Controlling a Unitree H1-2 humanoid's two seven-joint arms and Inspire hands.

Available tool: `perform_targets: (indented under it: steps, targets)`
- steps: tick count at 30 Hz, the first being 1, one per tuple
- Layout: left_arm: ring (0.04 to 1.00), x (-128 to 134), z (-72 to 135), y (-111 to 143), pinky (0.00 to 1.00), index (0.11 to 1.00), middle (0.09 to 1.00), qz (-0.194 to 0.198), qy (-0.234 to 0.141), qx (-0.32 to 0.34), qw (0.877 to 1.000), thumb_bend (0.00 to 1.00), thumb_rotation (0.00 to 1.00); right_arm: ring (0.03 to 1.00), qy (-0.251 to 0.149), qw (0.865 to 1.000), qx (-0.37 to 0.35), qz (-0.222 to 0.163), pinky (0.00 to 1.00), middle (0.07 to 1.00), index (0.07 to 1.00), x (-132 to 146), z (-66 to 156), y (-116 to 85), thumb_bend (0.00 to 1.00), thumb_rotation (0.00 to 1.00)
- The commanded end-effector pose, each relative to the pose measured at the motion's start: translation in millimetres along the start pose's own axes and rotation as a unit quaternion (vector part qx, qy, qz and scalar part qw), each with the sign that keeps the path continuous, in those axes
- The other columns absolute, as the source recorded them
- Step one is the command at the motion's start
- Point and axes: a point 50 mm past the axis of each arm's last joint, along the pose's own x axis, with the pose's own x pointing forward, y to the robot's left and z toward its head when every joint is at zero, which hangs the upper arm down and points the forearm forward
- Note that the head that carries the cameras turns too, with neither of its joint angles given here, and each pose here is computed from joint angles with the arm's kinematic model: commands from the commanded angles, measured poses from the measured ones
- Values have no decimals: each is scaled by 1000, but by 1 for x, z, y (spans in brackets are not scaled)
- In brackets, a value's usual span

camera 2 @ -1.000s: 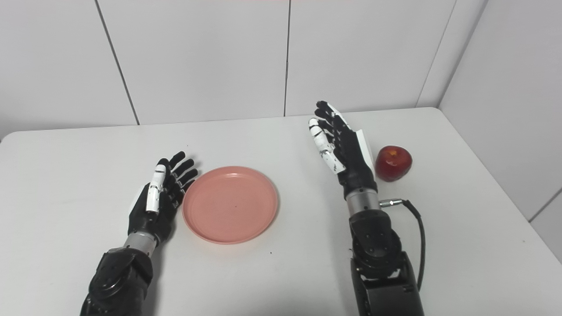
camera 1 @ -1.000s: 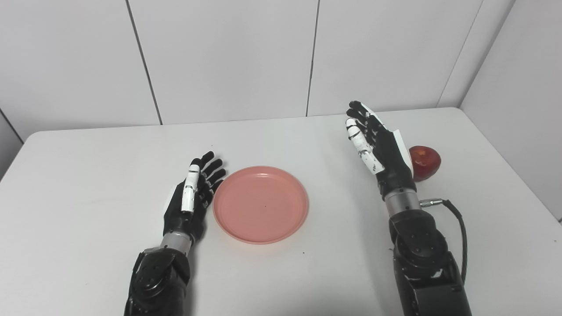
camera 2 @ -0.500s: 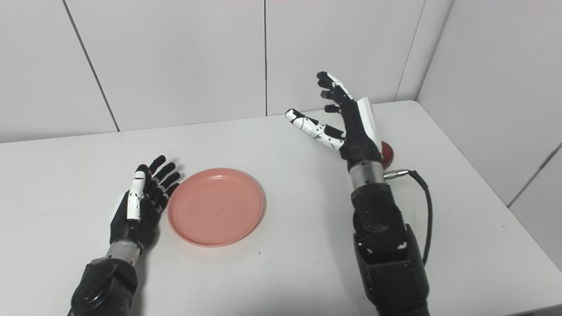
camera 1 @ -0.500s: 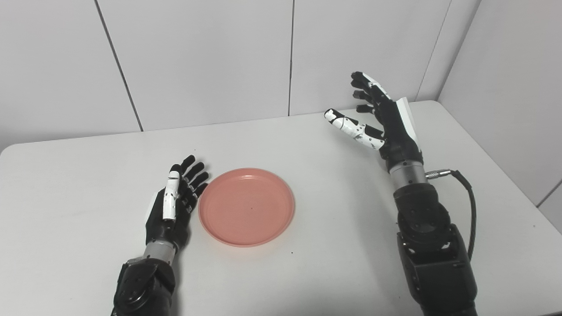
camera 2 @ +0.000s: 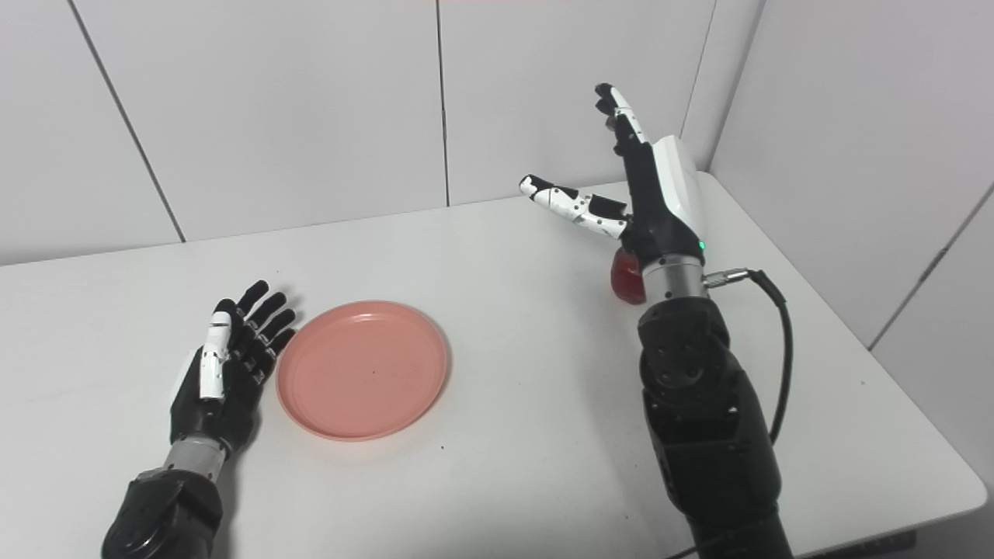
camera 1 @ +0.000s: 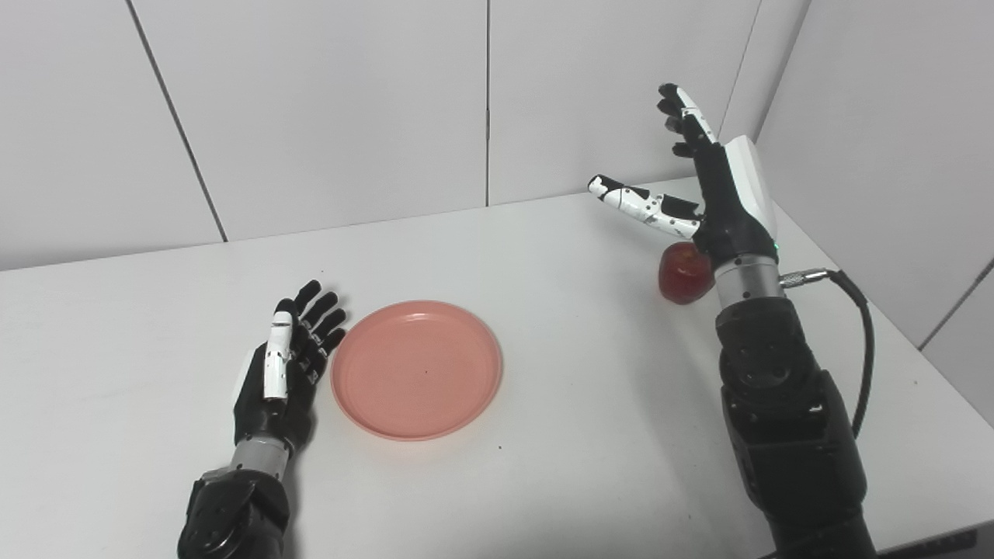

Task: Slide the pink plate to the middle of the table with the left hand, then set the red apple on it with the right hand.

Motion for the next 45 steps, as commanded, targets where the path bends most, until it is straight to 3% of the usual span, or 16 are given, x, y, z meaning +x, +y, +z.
perform_targets:
  steps: [1,9,16,22,29,45]
  targets:
    - [879,2,-2,4,896,873,889,2,8,-4,1000,408,1000,884,-30,999,-24,-34,796,905,941,5,12,-17,990,541]
    - [876,1,-2,8,891,875,888,2,8,-6,1000,404,1000,911,-4,995,-94,-32,792,947,983,2,0,-31,1000,599]
    - [878,-1,0,12,895,877,888,2,7,-13,1000,397,1000,922,30,995,-94,-32,786,960,984,-1,-15,-33,1000,570]
    - [893,2,-2,17,914,884,898,-5,9,-21,1000,398,1000,938,66,994,-89,-22,801,978,995,0,-41,-31,1000,580]
    - [885,0,-2,16,910,878,891,-3,8,-21,1000,399,1000,895,93,990,-105,-9,746,949,998,-2,-66,-25,1000,587]
    - [885,-2,0,18,910,880,891,-5,8,-22,1000,401,1000,931,116,988,-104,20,801,980,1000,0,-85,-10,1000,578]
